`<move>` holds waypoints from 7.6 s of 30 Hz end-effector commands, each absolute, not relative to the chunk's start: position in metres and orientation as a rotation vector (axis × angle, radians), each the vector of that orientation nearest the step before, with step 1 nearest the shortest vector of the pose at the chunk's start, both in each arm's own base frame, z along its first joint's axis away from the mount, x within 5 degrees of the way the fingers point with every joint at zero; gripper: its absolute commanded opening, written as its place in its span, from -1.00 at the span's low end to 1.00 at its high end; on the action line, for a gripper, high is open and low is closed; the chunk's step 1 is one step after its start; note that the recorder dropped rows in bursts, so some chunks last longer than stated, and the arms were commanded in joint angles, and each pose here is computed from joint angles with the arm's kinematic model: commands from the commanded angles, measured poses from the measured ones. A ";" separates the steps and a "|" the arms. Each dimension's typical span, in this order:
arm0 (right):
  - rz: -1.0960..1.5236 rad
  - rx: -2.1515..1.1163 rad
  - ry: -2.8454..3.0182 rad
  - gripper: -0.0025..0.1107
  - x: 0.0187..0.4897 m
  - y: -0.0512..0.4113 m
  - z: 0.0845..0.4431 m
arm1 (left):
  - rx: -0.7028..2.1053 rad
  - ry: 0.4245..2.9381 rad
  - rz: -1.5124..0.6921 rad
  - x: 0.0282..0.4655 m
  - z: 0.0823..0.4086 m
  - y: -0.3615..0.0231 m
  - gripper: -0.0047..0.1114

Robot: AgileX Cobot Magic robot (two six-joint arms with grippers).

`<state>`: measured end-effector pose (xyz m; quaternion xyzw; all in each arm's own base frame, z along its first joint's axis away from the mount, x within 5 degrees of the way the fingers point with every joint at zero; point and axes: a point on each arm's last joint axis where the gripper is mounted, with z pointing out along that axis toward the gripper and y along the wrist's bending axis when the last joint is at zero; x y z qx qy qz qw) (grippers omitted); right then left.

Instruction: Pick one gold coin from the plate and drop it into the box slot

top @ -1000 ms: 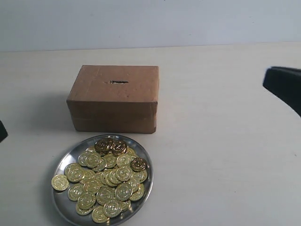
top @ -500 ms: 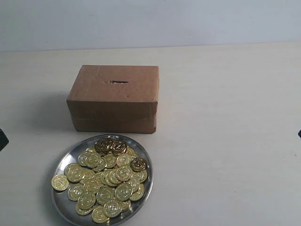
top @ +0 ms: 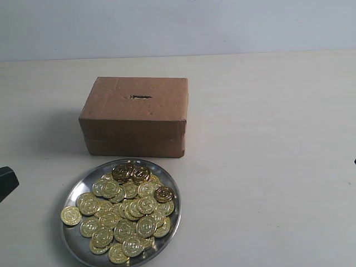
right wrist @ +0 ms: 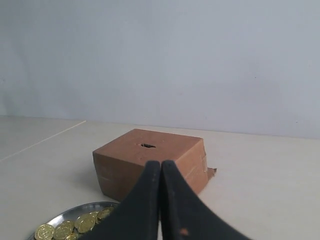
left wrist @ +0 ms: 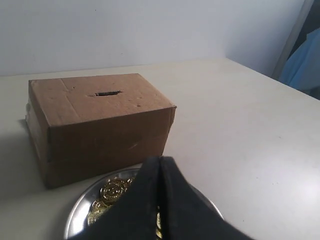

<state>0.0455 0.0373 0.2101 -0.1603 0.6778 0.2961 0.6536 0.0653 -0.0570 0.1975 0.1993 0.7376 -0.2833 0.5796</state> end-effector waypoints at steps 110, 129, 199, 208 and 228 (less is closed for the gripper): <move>0.063 -0.030 1.797 -0.96 0.054 0.004 0.185 | 0.477 1.722 -0.659 0.065 0.197 -0.057 -0.92; 0.063 -0.030 1.797 -0.96 0.054 0.004 0.185 | 0.089 1.708 -0.239 0.057 0.194 -0.014 -0.92; 0.063 -0.030 1.797 -0.96 0.054 0.004 0.185 | 0.045 1.842 -0.178 0.052 0.181 -0.009 -0.92; 0.063 -0.030 1.797 -0.96 0.054 0.004 0.185 | 0.045 1.842 -0.178 0.052 0.181 -0.009 -0.92; 0.063 -0.030 1.797 -0.96 0.054 0.004 0.185 | 0.045 1.842 -0.178 0.052 0.181 -0.009 -0.92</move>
